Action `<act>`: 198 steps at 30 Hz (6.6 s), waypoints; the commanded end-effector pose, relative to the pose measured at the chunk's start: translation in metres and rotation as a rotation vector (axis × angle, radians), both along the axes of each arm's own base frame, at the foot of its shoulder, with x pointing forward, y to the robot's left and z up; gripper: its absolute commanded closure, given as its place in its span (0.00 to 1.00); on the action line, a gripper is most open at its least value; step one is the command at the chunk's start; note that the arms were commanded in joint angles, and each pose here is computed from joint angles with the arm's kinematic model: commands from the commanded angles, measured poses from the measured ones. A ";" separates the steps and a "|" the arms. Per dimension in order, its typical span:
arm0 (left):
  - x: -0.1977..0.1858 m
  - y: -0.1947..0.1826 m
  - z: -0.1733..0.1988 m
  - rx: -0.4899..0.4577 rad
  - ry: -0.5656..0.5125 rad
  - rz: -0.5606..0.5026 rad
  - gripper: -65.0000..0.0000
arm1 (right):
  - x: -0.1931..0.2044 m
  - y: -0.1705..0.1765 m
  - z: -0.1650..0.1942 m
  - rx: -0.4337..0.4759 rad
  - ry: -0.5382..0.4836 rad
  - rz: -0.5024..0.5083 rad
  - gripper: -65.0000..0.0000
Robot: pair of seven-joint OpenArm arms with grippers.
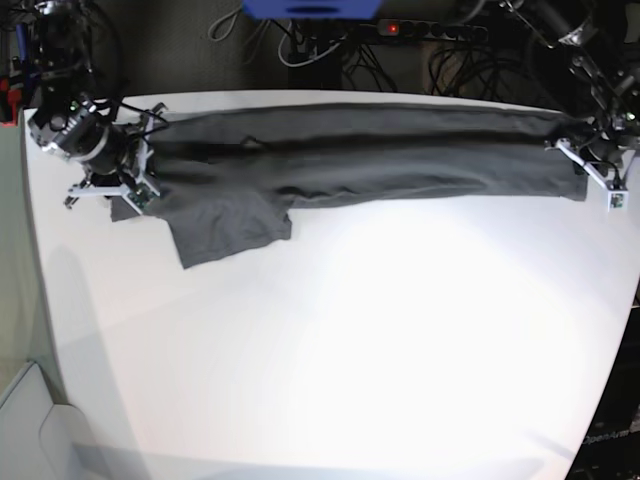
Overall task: Layout the t-shirt on the table in an organized manner, then fold the t-shirt properly
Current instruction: 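Lower the folded hem onto the shirt and open both grippers, then grasp the strip's end with the right gripper and tuck it inward, then press the left gripper onto the strip's middle, then move to its end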
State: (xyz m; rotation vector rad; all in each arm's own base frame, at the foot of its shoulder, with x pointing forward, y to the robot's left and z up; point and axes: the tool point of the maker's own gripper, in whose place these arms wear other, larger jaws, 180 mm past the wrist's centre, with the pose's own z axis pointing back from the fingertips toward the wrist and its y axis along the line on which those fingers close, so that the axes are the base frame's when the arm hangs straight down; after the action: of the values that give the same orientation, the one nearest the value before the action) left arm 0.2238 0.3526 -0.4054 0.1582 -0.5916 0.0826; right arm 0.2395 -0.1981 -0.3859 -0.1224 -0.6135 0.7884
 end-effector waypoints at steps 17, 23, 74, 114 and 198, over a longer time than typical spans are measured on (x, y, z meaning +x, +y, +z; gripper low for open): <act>-0.014 0.007 -0.015 0.054 0.086 0.017 0.41 | 0.015 -0.014 0.028 -0.078 -0.105 -0.032 0.61; -0.013 0.006 -0.016 0.050 0.087 0.016 0.40 | 0.043 -0.027 0.048 -0.076 -0.173 -0.109 0.61; -0.015 0.006 -0.017 0.054 0.097 0.012 0.40 | 0.095 0.026 0.064 -0.098 -0.133 -0.077 1.00; -0.027 0.004 -0.024 0.047 0.123 0.011 0.19 | -0.016 -0.001 -0.020 -0.065 0.140 -0.193 0.67; 0.039 -0.362 0.063 -0.187 -0.175 -0.876 0.99 | -0.017 0.001 -0.064 0.000 0.238 -0.206 0.67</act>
State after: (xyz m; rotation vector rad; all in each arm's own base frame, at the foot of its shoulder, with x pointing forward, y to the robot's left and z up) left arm 0.2559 -0.0023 -0.3543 -0.2751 -0.7274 -0.7063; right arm 0.2441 -0.1911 -0.4341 -0.0753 -0.4807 0.5742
